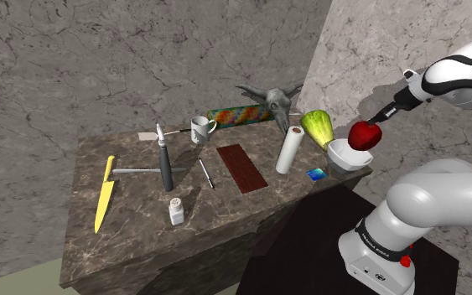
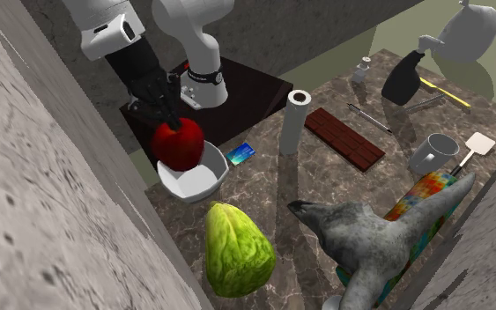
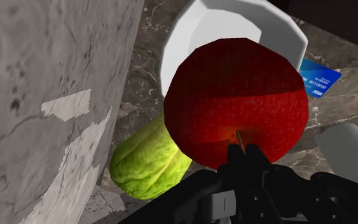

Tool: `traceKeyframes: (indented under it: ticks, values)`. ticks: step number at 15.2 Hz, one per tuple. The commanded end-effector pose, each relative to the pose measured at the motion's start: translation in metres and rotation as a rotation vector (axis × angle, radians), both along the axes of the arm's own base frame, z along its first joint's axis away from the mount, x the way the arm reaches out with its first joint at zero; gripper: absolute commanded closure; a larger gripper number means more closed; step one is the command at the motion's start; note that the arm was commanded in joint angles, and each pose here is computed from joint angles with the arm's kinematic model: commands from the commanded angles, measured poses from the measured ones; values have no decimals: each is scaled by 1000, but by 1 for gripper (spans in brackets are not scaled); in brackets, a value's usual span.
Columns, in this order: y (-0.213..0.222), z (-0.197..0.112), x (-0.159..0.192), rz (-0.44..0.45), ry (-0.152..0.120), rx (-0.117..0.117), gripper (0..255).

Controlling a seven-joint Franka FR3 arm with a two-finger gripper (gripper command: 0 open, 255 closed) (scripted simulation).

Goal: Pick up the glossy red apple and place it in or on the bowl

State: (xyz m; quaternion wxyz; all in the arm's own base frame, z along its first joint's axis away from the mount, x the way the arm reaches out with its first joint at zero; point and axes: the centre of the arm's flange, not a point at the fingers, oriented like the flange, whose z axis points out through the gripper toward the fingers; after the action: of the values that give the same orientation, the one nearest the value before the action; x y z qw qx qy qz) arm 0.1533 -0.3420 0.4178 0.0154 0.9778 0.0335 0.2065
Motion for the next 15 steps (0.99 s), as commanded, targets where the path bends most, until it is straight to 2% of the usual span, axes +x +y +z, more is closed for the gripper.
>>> traceKeyframes:
  ticks: [1, 4, 11, 12, 15]
  values:
    - [-1, -10, 0, 0, -1, -1, 255]
    - [-1, -23, 0, 0, -1, -1, 255]
    - [-1, -23, 0, 0, -1, -1, 255]
    - [-1, -23, 0, 0, -1, -1, 0]
    - [-1, -23, 0, 0, -1, -1, 0]
